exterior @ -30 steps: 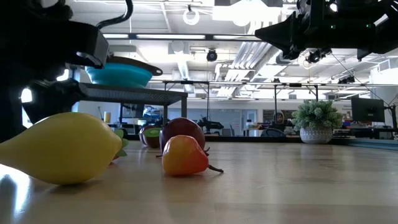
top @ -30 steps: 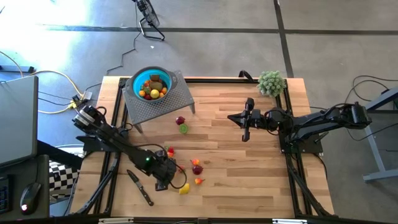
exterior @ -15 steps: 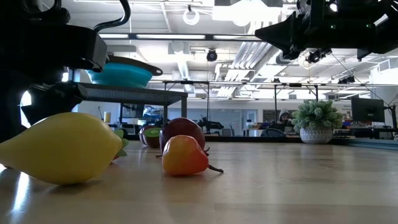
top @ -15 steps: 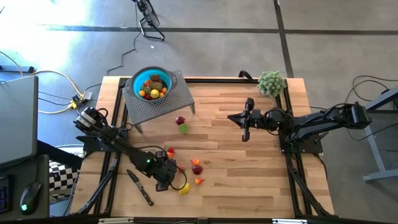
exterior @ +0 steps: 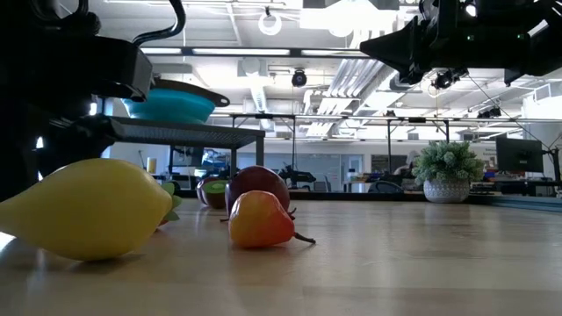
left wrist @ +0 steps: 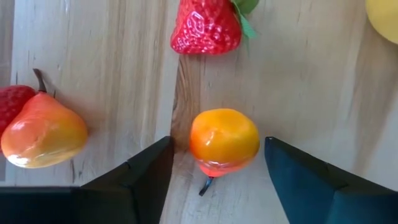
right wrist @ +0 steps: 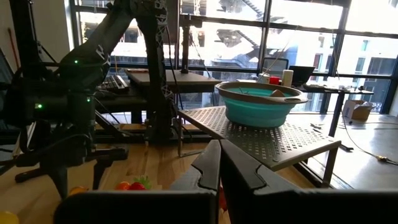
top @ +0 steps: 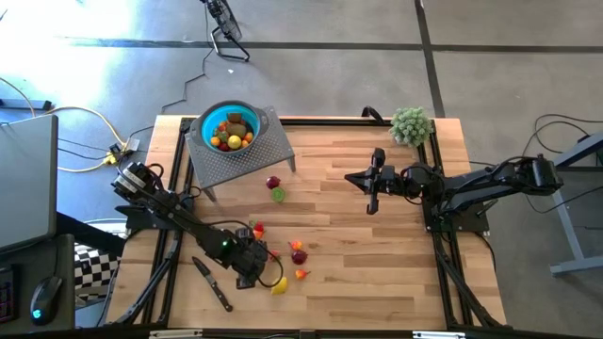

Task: Pick & Place Fruit
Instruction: Put the orange pear into the blue strainer bowl on the shelf

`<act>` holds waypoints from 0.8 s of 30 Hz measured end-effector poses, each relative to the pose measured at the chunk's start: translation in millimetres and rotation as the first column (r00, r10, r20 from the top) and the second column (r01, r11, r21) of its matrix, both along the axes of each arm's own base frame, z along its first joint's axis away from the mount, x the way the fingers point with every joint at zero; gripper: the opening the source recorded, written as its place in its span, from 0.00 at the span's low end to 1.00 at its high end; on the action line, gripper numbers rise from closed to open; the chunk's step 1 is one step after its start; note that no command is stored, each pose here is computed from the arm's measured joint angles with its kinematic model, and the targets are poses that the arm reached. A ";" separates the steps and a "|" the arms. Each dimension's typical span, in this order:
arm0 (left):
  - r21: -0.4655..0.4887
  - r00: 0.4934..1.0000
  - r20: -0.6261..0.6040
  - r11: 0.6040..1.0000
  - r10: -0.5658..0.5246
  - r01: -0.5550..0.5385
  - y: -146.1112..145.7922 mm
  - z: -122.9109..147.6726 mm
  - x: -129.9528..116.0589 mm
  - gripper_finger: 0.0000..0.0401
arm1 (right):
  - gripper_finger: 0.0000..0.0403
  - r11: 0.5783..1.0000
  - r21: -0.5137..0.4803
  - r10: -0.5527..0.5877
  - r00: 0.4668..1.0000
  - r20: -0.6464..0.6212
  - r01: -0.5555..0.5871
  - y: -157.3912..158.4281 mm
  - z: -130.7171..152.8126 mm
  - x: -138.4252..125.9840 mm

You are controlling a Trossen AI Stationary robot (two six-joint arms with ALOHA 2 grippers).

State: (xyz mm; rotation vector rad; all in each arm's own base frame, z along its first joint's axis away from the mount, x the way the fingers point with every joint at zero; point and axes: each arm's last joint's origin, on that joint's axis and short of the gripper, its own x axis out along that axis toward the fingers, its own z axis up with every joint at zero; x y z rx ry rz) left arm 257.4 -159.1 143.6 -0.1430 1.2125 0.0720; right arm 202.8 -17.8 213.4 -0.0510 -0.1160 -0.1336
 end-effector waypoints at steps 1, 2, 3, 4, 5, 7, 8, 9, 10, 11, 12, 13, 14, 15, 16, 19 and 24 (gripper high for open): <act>0.000 1.000 0.000 1.000 0.000 0.000 0.1 -0.1 0.0 0.58 | 0.01 1.000 0.000 0.000 1.000 0.000 0.000 0.0 0.0 0.0; 0.000 1.000 0.000 1.000 0.000 0.000 0.1 -0.2 0.0 0.56 | 0.01 1.000 0.000 0.000 1.000 0.000 0.000 0.0 0.0 0.0; 0.000 1.000 0.001 1.000 0.000 0.000 0.0 -0.2 0.1 0.55 | 0.01 1.000 0.000 0.000 1.000 0.000 0.000 -0.1 0.0 0.0; 0.000 1.000 0.001 1.000 -0.001 0.001 0.0 -0.2 0.2 0.53 | 0.01 1.000 0.000 0.000 1.000 0.000 0.000 -0.1 0.0 0.0; -0.001 1.000 0.002 1.000 -0.001 0.001 -0.1 -0.1 0.2 0.52 | 0.01 1.000 0.000 0.000 1.000 0.000 0.000 0.0 0.1 0.0; -0.001 1.000 0.003 1.000 -0.001 0.001 -0.1 -0.1 0.3 0.50 | 0.01 1.000 0.000 0.000 1.000 0.000 0.000 0.0 0.0 0.0; -0.001 1.000 0.003 1.000 -0.001 0.001 -0.1 -0.1 0.3 0.49 | 0.01 1.000 0.000 0.000 1.000 0.000 0.000 0.0 0.0 0.0; -0.001 1.000 0.003 1.000 -0.001 0.001 -0.1 -0.1 0.3 0.48 | 0.01 1.000 0.000 0.000 1.000 0.000 0.000 0.0 0.0 0.0; -0.002 1.000 0.003 1.000 -0.001 0.001 -0.2 -0.2 0.4 0.47 | 0.01 1.000 0.000 0.000 1.000 0.000 0.000 0.0 0.0 0.0; -0.002 1.000 0.003 1.000 -0.001 0.001 -0.2 -0.2 0.4 0.46 | 0.01 1.000 0.000 0.000 1.000 0.000 0.000 0.0 0.0 0.0; -0.002 1.000 0.004 1.000 -0.001 0.001 -0.2 -0.2 0.4 0.45 | 0.01 1.000 0.000 0.000 1.000 0.000 0.000 0.0 0.0 0.0; -0.002 1.000 0.004 1.000 -0.001 0.001 -0.2 -0.2 0.5 0.45 | 0.01 1.000 0.000 0.000 1.000 0.000 0.000 0.0 0.0 0.0; -0.002 1.000 0.004 1.000 -0.001 0.001 -0.3 -0.2 0.5 0.44 | 0.01 1.000 0.000 0.000 1.000 0.000 0.000 -0.1 0.0 0.0; -0.002 1.000 0.004 1.000 -0.001 0.001 -0.2 -0.2 0.5 0.43 | 0.01 1.000 0.000 0.000 1.000 0.000 0.000 0.0 0.0 0.0; -0.003 1.000 0.004 1.000 -0.001 0.001 -0.3 -0.2 0.5 0.42 | 0.01 1.000 0.000 0.000 1.000 0.000 0.000 0.0 0.0 0.0; -0.003 1.000 0.003 1.000 -0.001 0.001 -0.3 -0.3 0.5 0.39 | 0.01 1.000 0.000 0.000 1.000 0.000 0.000 0.0 0.0 0.0; -0.006 1.000 0.001 1.000 -0.002 0.002 -0.4 -0.3 0.4 0.36 | 0.01 1.000 0.000 0.000 1.000 0.000 0.000 0.0 0.0 0.0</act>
